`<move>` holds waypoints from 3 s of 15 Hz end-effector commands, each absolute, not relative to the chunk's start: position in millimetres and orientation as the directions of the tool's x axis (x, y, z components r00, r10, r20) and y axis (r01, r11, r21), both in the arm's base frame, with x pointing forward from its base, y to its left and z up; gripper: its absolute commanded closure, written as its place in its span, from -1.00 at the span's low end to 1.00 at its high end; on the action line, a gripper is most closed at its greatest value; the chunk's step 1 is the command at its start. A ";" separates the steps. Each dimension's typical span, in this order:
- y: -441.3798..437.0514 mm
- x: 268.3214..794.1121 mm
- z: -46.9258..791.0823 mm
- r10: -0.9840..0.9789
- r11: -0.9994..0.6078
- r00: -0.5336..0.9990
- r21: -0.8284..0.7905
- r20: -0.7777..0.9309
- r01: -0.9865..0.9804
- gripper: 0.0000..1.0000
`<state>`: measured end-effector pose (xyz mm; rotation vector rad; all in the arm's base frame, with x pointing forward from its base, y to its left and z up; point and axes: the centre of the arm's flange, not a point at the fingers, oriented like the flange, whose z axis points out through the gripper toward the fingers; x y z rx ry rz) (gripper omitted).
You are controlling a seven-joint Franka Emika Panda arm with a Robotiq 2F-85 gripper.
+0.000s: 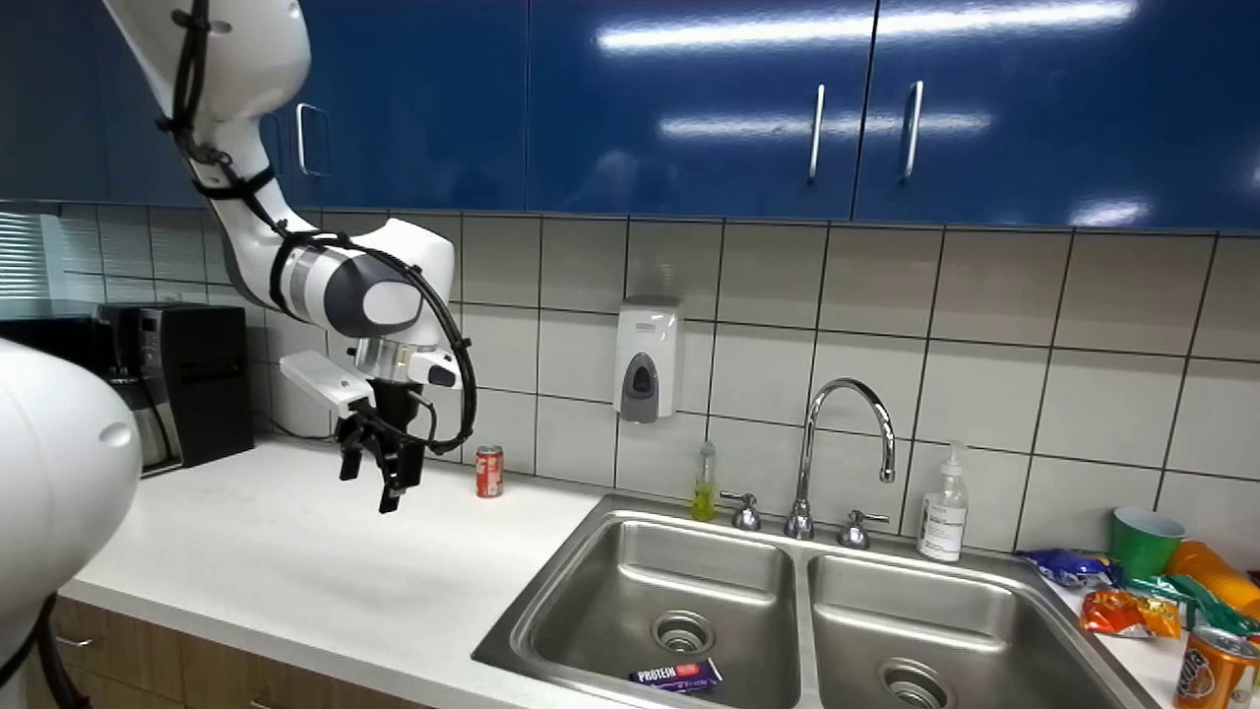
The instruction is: Pick up the object from the sink and put it on the counter
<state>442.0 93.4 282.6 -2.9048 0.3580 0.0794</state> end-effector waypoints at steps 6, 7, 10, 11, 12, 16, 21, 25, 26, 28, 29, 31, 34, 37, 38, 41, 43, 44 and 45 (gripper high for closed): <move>23.1 525.2 256.5 -0.417 -0.891 0.909 -0.192 -0.015 -0.412 -1.00; 14.7 530.7 254.4 -0.434 -0.883 0.901 -0.193 -0.010 -0.428 -1.00; -13.1 545.3 245.3 -0.485 -0.859 0.874 -0.192 0.011 -0.474 -1.00; -22.9 549.6 241.1 -0.503 -0.850 0.864 -0.191 0.018 -0.490 -1.00; -31.0 552.4 237.4 -0.517 -0.842 0.855 -0.191 0.024 -0.504 -1.00; -56.8 558.7 224.0 -0.575 -0.808 0.817 -0.180 0.039 -0.560 -1.00; -64.6 563.6 215.8 -0.637 -0.763 0.770 -0.179 0.043 -0.621 -1.00; -63.7 557.8 213.0 -0.633 -0.766 0.774 -0.176 0.033 -0.619 -1.00; -63.6 557.7 212.3 -0.634 -0.764 0.773 -0.175 0.032 -0.620 -1.00; -63.2 557.4 211.3 -0.634 -0.765 0.773 -0.175 0.030 -0.620 -1.00; -63.1 557.4 211.3 -0.634 -0.765 0.773 -0.174 0.030 -0.620 -1.00; -63.1 557.4 211.2 -0.634 -0.765 0.773 -0.174 0.030 -0.620 -1.00; -63.1 557.3 211.2 -0.634 -0.765 0.773 -0.174 0.030 -0.620 -1.00; -63.1 557.3 211.2 -0.634 -0.765 0.773 -0.174 0.030 -0.620 -1.00; -63.1 557.3 211.2 -0.634 -0.765 0.773 -0.174 0.030 -0.620 -1.00; -63.1 557.3 211.2 -0.634 -0.765 0.773 -0.174 0.030 -0.620 -1.00; -63.1 557.3 211.2 -0.634 -0.765 0.773 -0.174 0.030 -0.620 -1.00; -64.3 557.9 209.2 -0.645 -0.758 0.763 -0.173 0.052 -0.629 -1.00; -67.5 559.7 208.6 -0.651 -0.752 0.757 -0.175 0.051 -0.635 -1.00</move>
